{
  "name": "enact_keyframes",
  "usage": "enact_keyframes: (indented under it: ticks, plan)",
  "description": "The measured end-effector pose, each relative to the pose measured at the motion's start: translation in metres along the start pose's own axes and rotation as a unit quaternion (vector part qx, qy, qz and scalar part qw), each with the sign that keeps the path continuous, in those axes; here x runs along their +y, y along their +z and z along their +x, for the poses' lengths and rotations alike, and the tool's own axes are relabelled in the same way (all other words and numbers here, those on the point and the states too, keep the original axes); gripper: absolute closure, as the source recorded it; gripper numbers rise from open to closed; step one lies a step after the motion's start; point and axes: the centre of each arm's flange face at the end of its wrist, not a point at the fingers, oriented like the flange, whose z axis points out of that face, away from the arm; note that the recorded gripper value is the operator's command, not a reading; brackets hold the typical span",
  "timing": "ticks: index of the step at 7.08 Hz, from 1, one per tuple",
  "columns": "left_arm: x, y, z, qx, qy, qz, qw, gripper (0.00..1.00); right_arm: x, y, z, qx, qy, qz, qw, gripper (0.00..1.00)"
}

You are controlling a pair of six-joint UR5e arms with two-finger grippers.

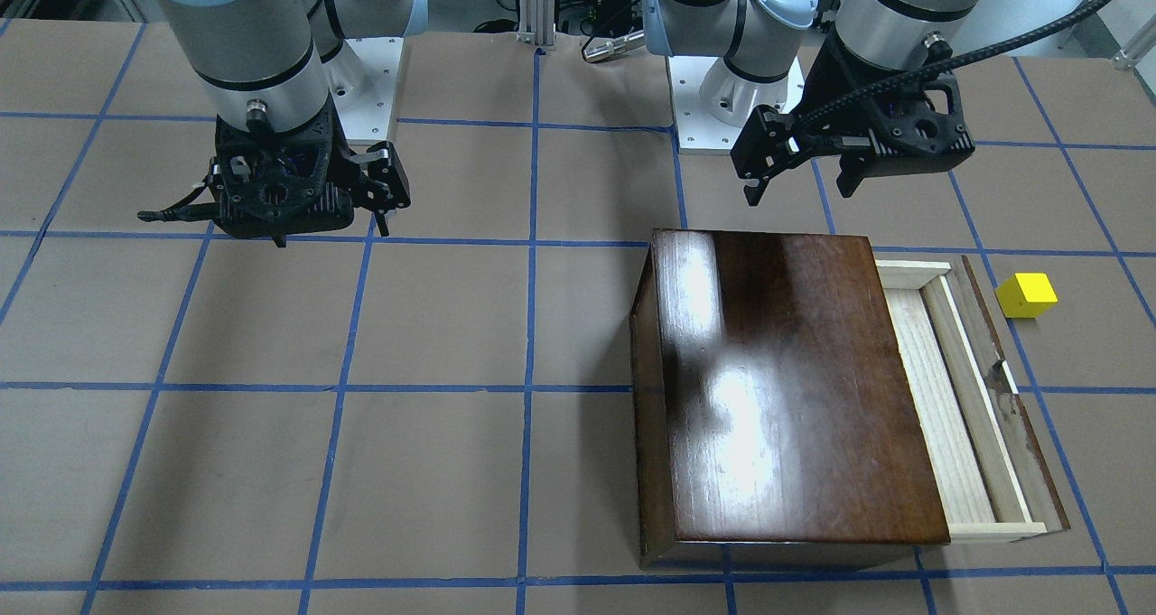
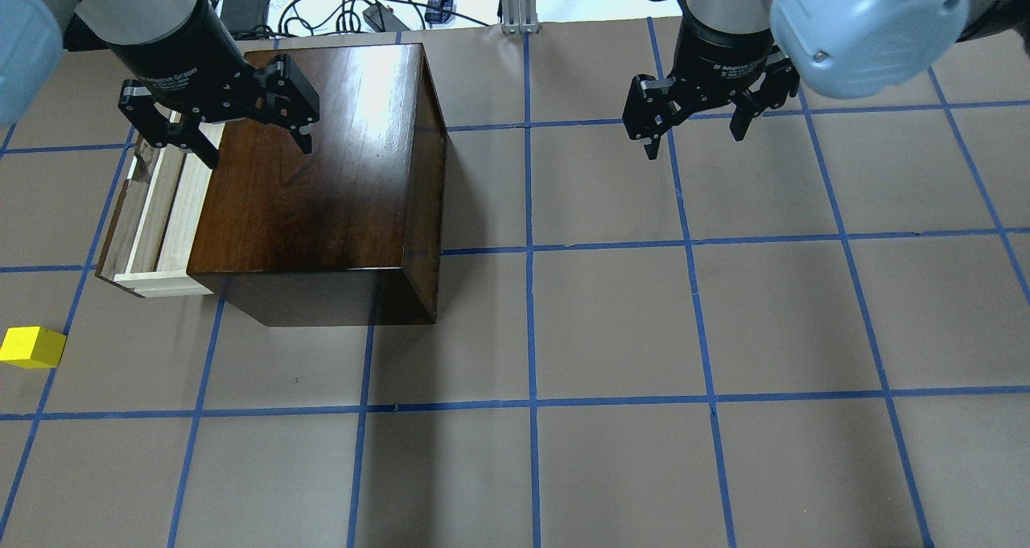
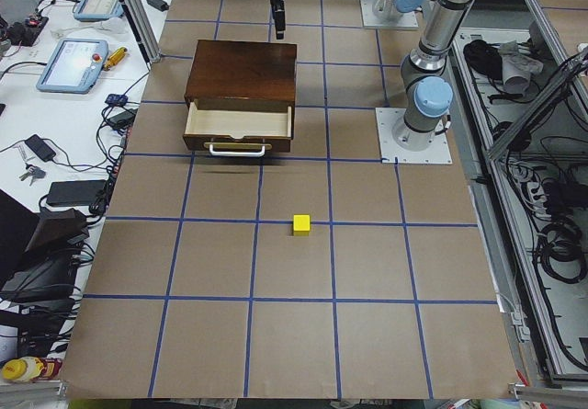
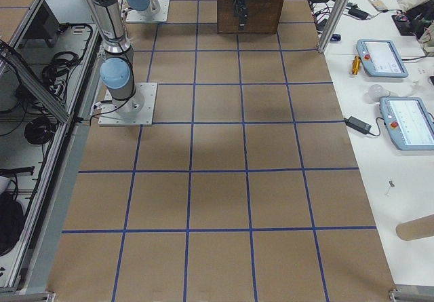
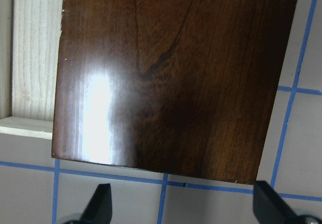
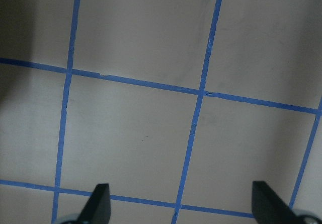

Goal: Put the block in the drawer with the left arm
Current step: 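Release the handle and raise the left gripper over the cabinet, then move the left gripper down toward the yellow cube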

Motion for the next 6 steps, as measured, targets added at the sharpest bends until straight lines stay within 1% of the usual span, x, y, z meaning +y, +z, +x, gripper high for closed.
enact_keyframes:
  ticks: [4, 5, 6]
  plan:
    - [-0.001, -0.003, -0.004, 0.0, 0.004, 0.005, 1.0, 0.0, 0.0, 0.0, 0.0, -0.001, 0.0, 0.0, 1.0, 0.0]
    - [-0.004, -0.007, -0.018, 0.0, 0.007, 0.008, 0.9999, 0.0, 0.0, 0.0, 0.0, 0.0, 0.0, 0.0, 1.0, 0.0]
    - [-0.01, -0.01, -0.045, -0.001, 0.009, 0.007, 0.9999, 0.0, 0.0, 0.0, 0.0, 0.0, 0.0, 0.0, 1.0, 0.0]
